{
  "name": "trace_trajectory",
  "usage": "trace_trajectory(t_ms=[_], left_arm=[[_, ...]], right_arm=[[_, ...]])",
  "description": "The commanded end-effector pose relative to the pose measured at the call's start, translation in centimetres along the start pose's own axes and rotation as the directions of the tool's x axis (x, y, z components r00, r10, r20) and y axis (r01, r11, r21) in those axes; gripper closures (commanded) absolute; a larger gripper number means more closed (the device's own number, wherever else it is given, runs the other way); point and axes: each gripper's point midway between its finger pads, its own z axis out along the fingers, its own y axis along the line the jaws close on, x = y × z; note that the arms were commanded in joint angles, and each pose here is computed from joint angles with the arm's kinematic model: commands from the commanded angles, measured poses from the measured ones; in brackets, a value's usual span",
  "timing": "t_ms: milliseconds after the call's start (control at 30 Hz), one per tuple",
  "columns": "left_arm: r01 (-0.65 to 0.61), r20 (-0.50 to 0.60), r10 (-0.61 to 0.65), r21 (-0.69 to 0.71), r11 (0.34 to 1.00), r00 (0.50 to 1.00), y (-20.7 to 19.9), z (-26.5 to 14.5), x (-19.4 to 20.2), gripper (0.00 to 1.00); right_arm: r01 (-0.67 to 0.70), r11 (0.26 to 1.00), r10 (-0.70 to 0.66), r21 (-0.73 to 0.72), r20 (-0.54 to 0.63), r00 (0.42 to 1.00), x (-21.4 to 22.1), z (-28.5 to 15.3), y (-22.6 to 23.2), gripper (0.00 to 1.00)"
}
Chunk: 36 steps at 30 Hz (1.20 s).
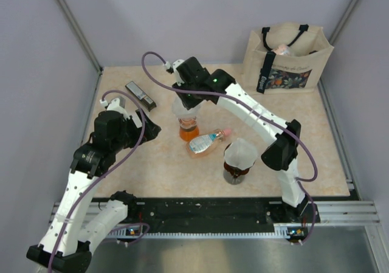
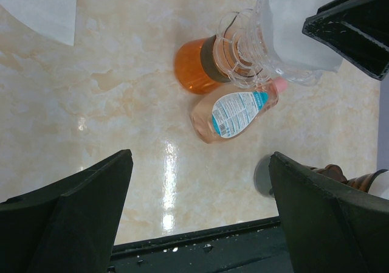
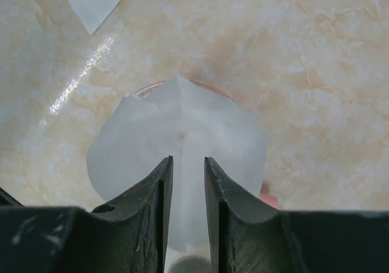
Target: Place the coffee filter in the dripper
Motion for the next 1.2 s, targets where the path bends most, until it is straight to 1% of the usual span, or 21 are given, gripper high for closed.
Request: trace_trajectory(t_ms=[0, 167, 367, 500, 700, 833, 900, 1000, 1067, 1167], left_arm=[[-0.010, 0.021, 0.010, 0.010, 1.000, 1.000, -0.1, -0.1, -0.3, 0.01], [-0.008, 0.018, 0.008, 0.007, 1.000, 1.000, 0.0, 0.0, -0.3, 0.01], [-0.008, 0.026, 0.008, 0.004, 1.000, 1.000, 0.1, -0.1, -0.3, 0.01], [-0.009, 0.024, 0.009, 0.004, 1.000, 1.000, 0.1, -0.2, -0.2, 0.01], [-0.007, 0.022, 0.007, 0.001, 1.000, 1.000, 0.2, -0.2, -0.2, 0.01], [-0.005, 0.033, 0.005, -0.004, 1.000, 0.999, 0.2, -0.3, -0.4, 0.01], [-0.006, 0.037, 0.006, -0.005, 1.000, 0.999, 0.2, -0.3, -0.5, 0.01], [0.000, 0.038, 0.001, -0.015, 1.000, 0.999, 0.4, -0.3, -0.5, 0.01], [0.003, 0.040, -0.002, -0.016, 1.000, 0.999, 0.4, -0.3, -0.6, 0.01], [0.004, 0.039, -0.004, -0.016, 1.000, 0.999, 0.4, -0.4, -0.5, 0.01]], right_arm=[[-0.003, 0.999, 0.007, -0.036, 0.129, 0.992, -2.6, -4.3, 0.8, 0.72], [0.013, 0.999, -0.009, -0.051, 0.095, 0.995, -1.2, -3.9, 1.7, 0.72], [0.019, 0.997, -0.014, -0.075, 0.069, 0.998, -0.2, -3.6, 2.5, 0.72], [0.015, 0.998, -0.010, -0.066, 0.068, 0.998, -0.1, -3.6, 2.4, 0.72], [0.009, 0.999, -0.004, -0.046, 0.117, 0.993, -1.6, -4.8, 1.9, 0.72], [-0.022, 1.000, 0.019, 0.017, 0.178, 0.984, -3.2, -6.4, 0.6, 0.70], [-0.050, 0.997, 0.037, 0.056, 0.223, 0.974, -4.0, -7.8, -0.3, 0.66], [-0.094, 0.989, 0.057, 0.111, 0.296, 0.954, -4.7, -9.9, -1.7, 0.55], [-0.129, 0.981, 0.071, 0.144, 0.353, 0.933, -4.8, -11.8, -2.9, 0.45], [-0.186, 0.966, 0.097, 0.177, 0.417, 0.904, -3.9, -13.6, -4.6, 0.21]])
